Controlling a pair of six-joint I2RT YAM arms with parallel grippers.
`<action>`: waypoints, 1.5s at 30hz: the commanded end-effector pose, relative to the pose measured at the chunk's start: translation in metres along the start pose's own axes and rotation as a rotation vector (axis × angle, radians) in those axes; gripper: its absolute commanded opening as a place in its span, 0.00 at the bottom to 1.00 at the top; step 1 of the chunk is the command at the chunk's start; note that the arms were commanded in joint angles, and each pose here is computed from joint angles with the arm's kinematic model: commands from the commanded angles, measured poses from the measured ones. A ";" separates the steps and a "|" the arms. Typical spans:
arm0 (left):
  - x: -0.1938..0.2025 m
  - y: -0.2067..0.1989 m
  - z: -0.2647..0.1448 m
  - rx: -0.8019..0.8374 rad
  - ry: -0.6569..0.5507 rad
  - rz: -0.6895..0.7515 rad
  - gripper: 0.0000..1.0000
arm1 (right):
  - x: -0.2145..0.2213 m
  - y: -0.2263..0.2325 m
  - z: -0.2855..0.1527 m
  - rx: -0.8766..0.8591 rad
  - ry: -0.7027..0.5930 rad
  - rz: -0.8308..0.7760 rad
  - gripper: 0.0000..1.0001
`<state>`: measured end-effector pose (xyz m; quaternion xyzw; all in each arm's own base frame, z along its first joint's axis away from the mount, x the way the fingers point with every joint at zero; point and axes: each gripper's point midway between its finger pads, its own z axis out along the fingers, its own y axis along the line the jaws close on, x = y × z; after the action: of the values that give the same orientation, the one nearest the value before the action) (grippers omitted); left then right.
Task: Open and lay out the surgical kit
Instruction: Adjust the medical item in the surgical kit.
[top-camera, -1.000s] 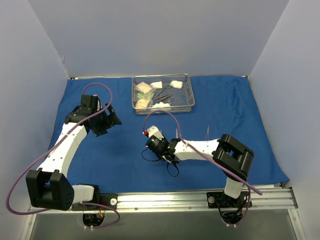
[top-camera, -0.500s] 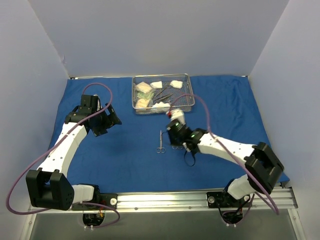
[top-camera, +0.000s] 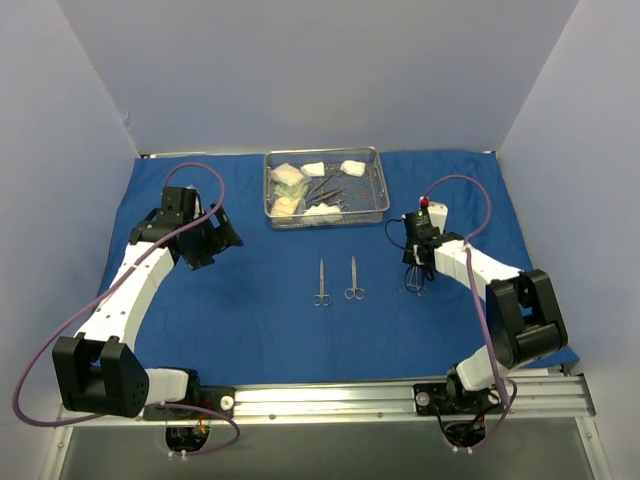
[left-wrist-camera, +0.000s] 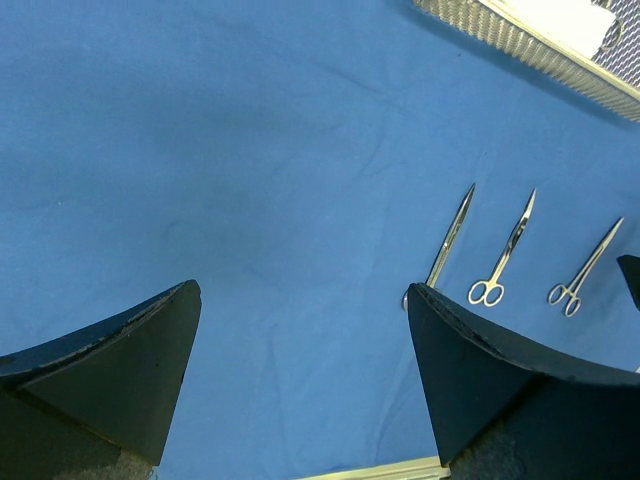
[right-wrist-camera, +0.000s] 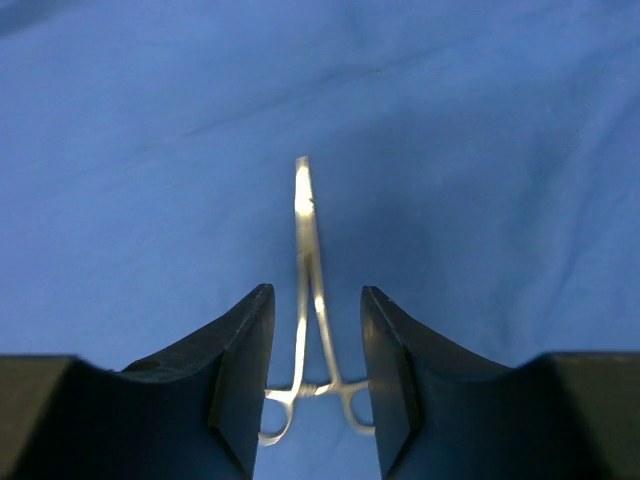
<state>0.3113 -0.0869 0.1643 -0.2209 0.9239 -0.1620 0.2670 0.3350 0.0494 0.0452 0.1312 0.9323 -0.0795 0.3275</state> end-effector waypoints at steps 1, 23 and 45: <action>-0.020 -0.009 -0.008 0.018 -0.062 0.010 0.94 | 0.001 -0.010 0.013 0.007 0.026 -0.001 0.33; -0.018 -0.005 -0.003 0.001 -0.059 0.010 0.94 | 0.018 0.009 0.039 -0.139 0.162 -0.078 0.24; -0.017 -0.003 -0.001 -0.007 -0.052 0.014 0.94 | 0.025 0.034 0.009 -0.325 0.121 -0.214 0.08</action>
<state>0.3145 -0.0840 0.1611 -0.2241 0.9250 -0.1518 0.2667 0.3362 0.0740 0.0110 0.0182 0.9619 0.0242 0.2719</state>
